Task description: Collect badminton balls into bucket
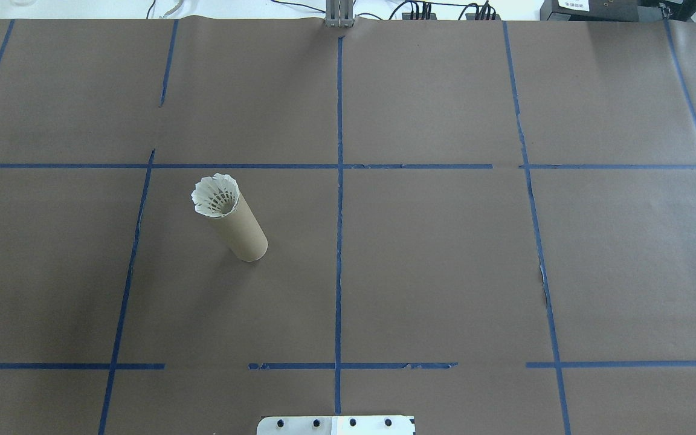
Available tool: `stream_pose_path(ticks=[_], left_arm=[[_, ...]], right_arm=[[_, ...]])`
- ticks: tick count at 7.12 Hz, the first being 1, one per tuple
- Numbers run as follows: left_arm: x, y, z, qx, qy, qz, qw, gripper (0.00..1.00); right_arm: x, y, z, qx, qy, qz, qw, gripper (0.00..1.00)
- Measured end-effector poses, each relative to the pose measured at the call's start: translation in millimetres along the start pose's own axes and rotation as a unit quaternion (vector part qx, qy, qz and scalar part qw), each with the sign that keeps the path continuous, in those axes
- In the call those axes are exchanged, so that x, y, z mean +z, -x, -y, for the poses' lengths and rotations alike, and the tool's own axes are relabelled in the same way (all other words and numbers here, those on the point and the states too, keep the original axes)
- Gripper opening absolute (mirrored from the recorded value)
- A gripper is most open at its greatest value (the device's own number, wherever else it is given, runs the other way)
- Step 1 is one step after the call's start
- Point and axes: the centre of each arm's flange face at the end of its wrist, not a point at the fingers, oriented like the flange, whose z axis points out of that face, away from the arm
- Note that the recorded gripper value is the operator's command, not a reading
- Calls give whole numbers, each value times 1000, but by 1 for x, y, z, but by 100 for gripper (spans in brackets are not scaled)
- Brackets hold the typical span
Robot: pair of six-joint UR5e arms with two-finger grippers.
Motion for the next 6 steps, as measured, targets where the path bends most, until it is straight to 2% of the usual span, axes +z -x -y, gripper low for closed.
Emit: stream_pose_path(ticks=[2, 6], left_arm=[[19, 18, -8, 0, -1, 0, 1000, 100], [18, 18, -8, 2, -7, 1, 1000, 100]], right_arm=[[0, 0, 0, 0, 0, 0, 1000, 100], [0, 0, 0, 0, 0, 0, 1000, 100]])
